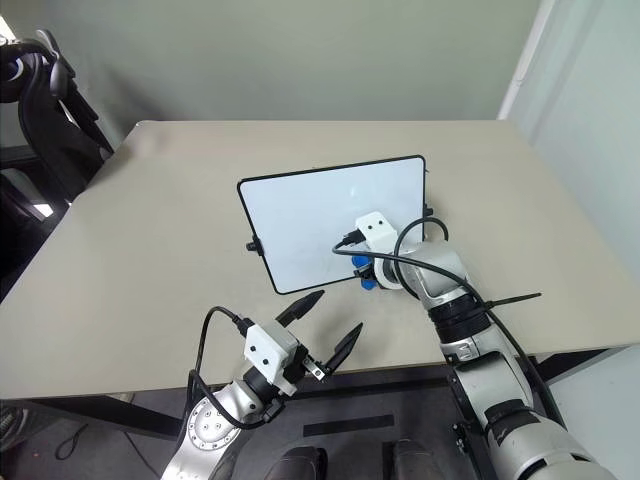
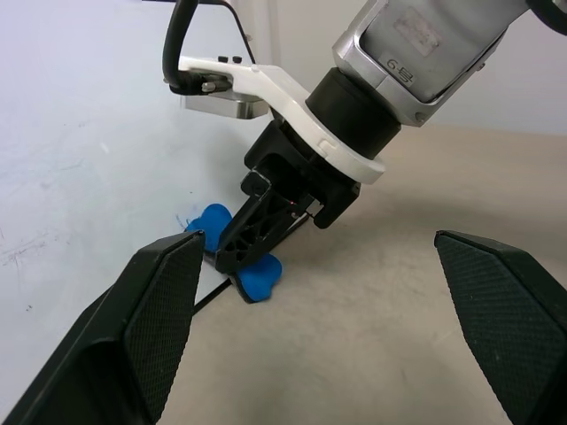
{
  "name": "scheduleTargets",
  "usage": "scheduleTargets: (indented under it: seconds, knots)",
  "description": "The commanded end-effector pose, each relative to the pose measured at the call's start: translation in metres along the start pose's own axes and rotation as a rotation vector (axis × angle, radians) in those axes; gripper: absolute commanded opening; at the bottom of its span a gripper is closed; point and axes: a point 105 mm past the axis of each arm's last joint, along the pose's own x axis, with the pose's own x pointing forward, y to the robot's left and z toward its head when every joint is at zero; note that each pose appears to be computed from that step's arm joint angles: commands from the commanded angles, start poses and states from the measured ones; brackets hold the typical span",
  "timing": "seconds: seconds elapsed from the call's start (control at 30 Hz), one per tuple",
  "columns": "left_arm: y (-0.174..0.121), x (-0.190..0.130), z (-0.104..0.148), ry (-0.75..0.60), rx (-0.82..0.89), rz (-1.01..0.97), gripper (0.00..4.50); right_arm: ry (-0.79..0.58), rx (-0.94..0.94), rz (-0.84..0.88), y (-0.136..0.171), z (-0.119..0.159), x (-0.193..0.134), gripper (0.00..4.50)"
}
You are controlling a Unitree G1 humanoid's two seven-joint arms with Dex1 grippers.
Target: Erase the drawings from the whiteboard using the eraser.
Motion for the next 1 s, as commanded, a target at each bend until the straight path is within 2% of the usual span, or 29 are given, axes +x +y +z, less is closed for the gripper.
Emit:
scheduleTargets:
  seconds: [0.03,0.17,0.33,0.53,0.87,1.0]
  knots:
    - [-0.001,0.001,0.014,-0.052,0.015,0.001,4.5,-0.028,-0.04,0.066,0.016,0.011,-0.003,1.16]
    - [-0.001,0.001,0.014,-0.053,0.016,0.001,4.5,-0.036,-0.055,0.082,0.02,0.013,-0.005,1.16]
    - [0.0,0.002,0.013,-0.053,0.017,0.003,4.5,-0.139,-0.007,0.004,0.002,0.038,-0.012,1.16]
    - [0.001,0.002,0.012,-0.051,0.015,0.001,4.5,-0.155,0.021,-0.035,-0.008,0.042,-0.017,1.16]
    - [0.0,0.002,0.01,-0.046,0.014,-0.002,4.5,0.017,0.027,0.041,0.011,-0.002,0.005,1.16]
    - [0.001,0.001,0.011,-0.046,0.016,0.002,4.5,0.061,0.062,0.023,0.005,-0.012,0.011,1.16]
